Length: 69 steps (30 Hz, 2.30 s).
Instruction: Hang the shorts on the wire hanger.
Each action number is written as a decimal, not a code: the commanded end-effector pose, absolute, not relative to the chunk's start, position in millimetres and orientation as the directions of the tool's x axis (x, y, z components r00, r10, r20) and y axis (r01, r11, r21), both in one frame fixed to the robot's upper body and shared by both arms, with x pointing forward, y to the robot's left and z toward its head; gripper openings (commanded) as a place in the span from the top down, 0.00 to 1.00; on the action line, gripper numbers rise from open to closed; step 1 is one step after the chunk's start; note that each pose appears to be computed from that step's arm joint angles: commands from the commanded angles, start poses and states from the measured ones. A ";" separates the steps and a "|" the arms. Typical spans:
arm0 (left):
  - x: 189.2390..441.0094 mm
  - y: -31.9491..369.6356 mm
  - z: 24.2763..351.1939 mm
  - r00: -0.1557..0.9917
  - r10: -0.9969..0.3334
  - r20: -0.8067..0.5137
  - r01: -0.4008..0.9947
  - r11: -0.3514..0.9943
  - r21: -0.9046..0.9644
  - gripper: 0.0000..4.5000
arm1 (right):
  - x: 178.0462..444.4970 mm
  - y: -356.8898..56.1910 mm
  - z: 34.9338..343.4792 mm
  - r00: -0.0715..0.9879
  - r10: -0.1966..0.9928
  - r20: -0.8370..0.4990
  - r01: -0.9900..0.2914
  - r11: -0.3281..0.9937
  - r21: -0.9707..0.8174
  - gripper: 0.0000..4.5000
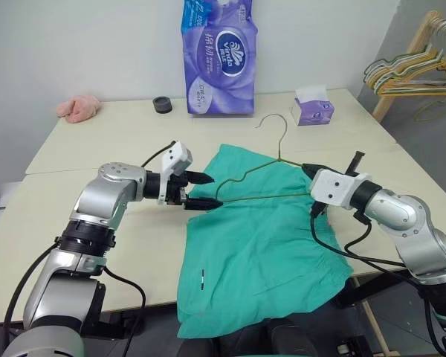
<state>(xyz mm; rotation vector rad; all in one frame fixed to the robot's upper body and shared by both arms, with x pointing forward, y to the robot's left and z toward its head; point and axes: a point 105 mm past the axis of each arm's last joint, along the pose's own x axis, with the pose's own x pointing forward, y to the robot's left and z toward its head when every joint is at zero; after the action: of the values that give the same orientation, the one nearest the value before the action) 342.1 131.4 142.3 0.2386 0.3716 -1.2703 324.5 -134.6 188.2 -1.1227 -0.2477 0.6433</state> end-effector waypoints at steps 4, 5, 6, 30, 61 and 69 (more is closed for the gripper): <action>340.4 119.2 142.6 0.234 -0.893 -0.383 0.968 0.252 0.005 0.00 | 313.6 -111.2 213.8 0.738 0.674 -0.045 -0.282 0.247 -0.927 1.00; 340.7 118.3 142.3 0.236 -0.895 -0.379 0.967 0.254 0.002 0.00 | 312.6 -109.3 214.0 0.732 0.679 -0.044 -0.282 0.244 -0.928 1.00; 339.2 116.8 142.6 0.222 -0.902 -0.369 0.970 0.244 -0.013 0.00 | 311.7 -107.6 214.3 0.727 0.685 -0.041 -0.281 0.242 -0.929 1.00; 335.2 114.4 136.1 0.219 -0.898 -0.381 0.970 0.244 -0.019 1.00 | 301.8 -104.4 210.7 0.673 0.737 -0.061 -0.283 0.181 -0.942 0.85; 313.6 103.0 132.9 0.142 -0.845 -0.516 0.956 -0.019 0.293 1.00 | 277.7 -150.6 152.5 0.491 0.646 -0.585 -0.868 0.299 -0.397 0.18; 306.8 95.7 132.9 0.106 -0.848 -0.519 0.952 -0.064 0.300 1.00 | 284.0 -148.2 143.6 0.427 0.615 -0.662 -0.903 0.251 -0.349 0.26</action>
<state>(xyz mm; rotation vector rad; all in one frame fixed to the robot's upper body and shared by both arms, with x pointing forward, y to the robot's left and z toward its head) 309.4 100.9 123.0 0.6514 0.2433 -1.4726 282.9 -147.7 136.0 -0.7511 0.4424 1.0766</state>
